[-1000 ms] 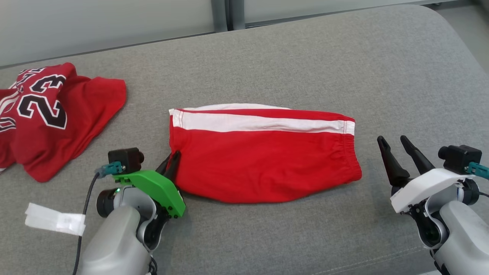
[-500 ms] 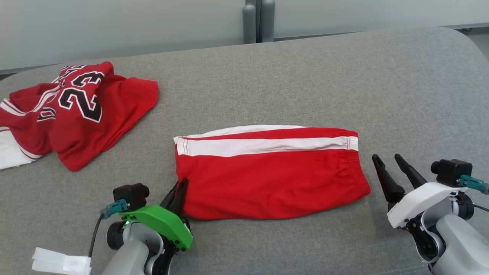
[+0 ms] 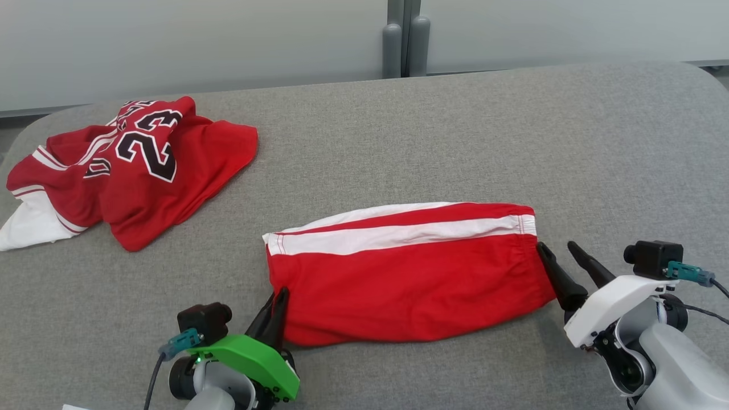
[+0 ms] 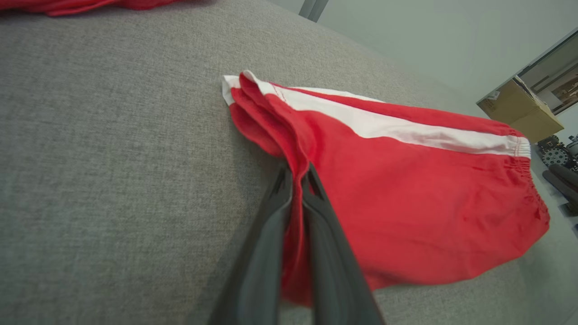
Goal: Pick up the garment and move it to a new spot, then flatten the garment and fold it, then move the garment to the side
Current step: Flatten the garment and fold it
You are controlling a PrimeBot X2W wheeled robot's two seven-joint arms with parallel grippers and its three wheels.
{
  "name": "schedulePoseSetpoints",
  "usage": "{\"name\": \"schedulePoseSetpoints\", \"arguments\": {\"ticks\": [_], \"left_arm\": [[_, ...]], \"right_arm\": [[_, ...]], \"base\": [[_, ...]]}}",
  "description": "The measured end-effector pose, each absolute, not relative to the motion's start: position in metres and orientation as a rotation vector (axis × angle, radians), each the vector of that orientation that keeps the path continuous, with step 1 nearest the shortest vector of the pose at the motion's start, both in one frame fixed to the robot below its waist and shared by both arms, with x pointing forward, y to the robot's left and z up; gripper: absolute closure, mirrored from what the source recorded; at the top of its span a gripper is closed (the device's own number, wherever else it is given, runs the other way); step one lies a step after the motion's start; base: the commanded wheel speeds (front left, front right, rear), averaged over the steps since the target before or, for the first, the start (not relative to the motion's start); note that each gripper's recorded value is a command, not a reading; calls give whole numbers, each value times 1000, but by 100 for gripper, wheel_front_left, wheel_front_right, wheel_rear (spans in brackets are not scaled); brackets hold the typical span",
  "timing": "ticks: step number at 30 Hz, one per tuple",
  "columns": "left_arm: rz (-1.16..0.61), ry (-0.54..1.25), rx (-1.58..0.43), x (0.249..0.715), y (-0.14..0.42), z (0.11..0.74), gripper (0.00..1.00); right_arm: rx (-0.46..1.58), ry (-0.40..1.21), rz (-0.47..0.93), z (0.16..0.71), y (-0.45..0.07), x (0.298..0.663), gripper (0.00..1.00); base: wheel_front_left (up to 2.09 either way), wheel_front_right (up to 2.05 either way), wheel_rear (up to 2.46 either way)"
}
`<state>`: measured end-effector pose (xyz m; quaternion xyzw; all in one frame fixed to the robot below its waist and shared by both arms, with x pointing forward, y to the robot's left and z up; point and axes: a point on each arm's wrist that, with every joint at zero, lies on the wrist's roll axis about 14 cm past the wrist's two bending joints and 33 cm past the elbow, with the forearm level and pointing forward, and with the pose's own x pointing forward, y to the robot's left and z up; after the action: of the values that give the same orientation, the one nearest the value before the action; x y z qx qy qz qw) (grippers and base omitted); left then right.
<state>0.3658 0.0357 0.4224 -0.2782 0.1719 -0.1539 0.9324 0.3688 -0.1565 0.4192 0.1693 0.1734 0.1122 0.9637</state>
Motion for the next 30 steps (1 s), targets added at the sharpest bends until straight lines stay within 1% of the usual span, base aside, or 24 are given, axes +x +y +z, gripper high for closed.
{"name": "schedulePoseSetpoints", "arguments": {"ticks": [1,2,10,15,21,28,29,30], "left_arm": [[-315,352,-569,366,36,422,2],[-316,340,-571,367,36,426,0],[-244,243,-560,379,53,448,0],[-214,172,-494,386,70,464,0],[-183,61,-472,393,88,494,0],[-134,26,-479,384,103,502,0],[-117,23,-482,383,107,502,0],[-105,19,-484,381,111,502,0]], "right_arm": [[343,351,227,419,-156,369,0],[350,353,232,419,-154,368,0],[405,433,228,402,-147,352,0],[453,467,189,391,-152,348,0],[503,501,165,381,-151,353,0],[529,553,189,372,-137,355,0],[534,564,197,371,-133,355,14],[537,570,204,370,-131,355,36]], "base": [[0,0,0],[0,0,0],[0,0,0],[0,0,0],[0,0,0],[0,0,0],[0,0,0],[0,0,0]]}}
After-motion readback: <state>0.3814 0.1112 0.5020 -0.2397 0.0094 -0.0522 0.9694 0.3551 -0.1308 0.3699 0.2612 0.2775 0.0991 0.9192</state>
